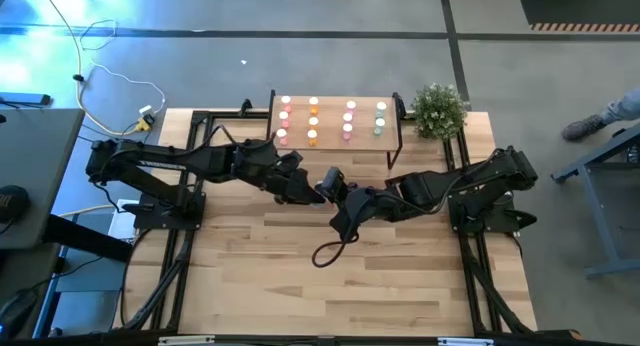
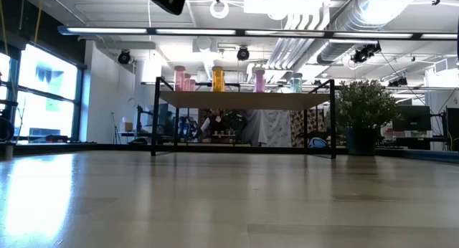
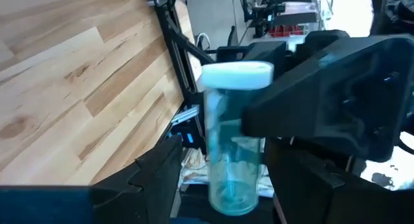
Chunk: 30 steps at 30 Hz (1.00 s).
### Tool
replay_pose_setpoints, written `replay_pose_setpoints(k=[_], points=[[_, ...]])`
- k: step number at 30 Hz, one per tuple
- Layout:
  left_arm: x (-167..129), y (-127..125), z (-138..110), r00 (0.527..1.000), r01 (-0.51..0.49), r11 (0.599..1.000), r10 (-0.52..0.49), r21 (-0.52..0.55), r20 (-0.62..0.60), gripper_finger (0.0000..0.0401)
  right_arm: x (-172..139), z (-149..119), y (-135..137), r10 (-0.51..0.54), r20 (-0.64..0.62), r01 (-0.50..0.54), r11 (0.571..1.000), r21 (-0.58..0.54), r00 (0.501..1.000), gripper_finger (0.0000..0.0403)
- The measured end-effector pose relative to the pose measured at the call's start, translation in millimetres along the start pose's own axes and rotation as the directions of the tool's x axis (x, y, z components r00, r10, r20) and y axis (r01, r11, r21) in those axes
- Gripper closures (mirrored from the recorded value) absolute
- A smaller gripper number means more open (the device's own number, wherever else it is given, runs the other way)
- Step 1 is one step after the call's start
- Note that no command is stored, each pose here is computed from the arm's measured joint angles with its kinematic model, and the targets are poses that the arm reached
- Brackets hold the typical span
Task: Pick and place medicine bottles onto shelf by color
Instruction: Put the blue pill bottle on the shelf aligned with the other blue pill bottles
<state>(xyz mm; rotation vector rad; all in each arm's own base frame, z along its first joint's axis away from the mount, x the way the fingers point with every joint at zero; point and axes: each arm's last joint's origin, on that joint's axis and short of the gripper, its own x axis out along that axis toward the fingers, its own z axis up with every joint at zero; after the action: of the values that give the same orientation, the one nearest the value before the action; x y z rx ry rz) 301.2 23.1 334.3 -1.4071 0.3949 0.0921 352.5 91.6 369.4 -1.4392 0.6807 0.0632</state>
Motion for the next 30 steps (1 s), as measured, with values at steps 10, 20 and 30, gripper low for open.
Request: replay_pose_setpoints(k=[10, 20, 30], points=[[0.3, -0.3, -2.0, 1.000, 0.003, 1.000, -0.003, 0.001, -0.023, 0.0227, 5.1, -7.8, -1.6, 0.008, -0.025, -0.008, 1.000, 0.007, 1.000, 0.0324], [-0.3, -0.9, 0.3, 1.000, 0.013, 1.000, -0.013, 0.012, -0.019, 0.0283, 4.7, -7.5, -1.6, 0.017, 0.000, -0.017, 1.000, 0.006, 1.000, 0.0324], [-0.5, -1.0, 0.5, 0.999, 0.020, 1.000, -0.020, 0.011, -0.039, 0.0305, 5.7, -9.1, -2.3, 0.017, -0.006, -0.017, 1.000, -0.006, 1.000, 0.0324]])
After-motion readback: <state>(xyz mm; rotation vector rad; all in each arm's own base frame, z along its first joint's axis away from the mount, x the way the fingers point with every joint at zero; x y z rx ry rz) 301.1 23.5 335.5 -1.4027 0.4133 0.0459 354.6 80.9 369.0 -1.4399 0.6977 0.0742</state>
